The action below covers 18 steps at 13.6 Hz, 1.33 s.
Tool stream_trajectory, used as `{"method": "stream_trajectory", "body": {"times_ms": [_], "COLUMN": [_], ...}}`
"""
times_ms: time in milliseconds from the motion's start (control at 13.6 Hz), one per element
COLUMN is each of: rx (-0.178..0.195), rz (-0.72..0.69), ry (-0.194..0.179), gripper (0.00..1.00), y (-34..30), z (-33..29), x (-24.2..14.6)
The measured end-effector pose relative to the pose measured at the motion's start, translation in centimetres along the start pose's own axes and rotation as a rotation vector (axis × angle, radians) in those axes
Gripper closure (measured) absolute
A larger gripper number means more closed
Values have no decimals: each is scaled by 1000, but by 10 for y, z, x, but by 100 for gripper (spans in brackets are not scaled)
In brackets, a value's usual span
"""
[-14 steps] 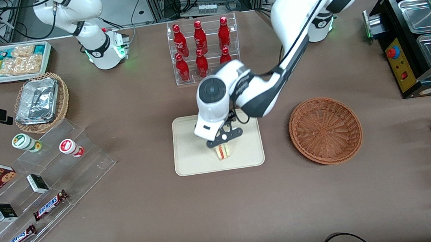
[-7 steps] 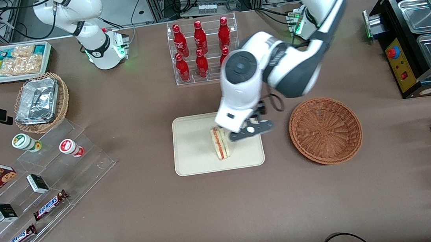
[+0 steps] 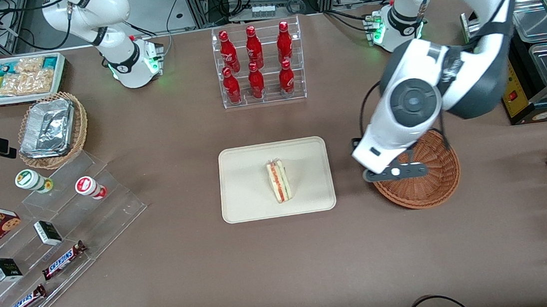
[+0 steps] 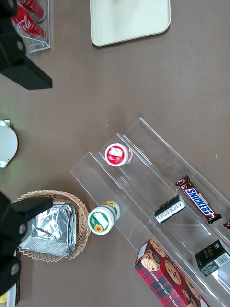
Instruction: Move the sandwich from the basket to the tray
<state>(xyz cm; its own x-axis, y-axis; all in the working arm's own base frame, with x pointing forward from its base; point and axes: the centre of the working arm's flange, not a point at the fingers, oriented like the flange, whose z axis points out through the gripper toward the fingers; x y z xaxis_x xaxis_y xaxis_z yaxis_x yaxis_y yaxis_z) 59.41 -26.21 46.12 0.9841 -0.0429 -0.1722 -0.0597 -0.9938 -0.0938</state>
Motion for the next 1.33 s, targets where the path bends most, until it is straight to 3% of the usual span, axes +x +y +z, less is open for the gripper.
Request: {"method": "stream_trajectory", "body": {"times_ms": [369, 811, 1107, 1328], "rx": [-43, -18, -29, -68], "rz": [111, 183, 115, 51], "ry": [14, 11, -5, 0], "gripper": [0, 0, 0, 0], "y": [-76, -176, -230, -263], "z": [-30, -74, -99, -117], "x": [-18, -62, -92, -112]}}
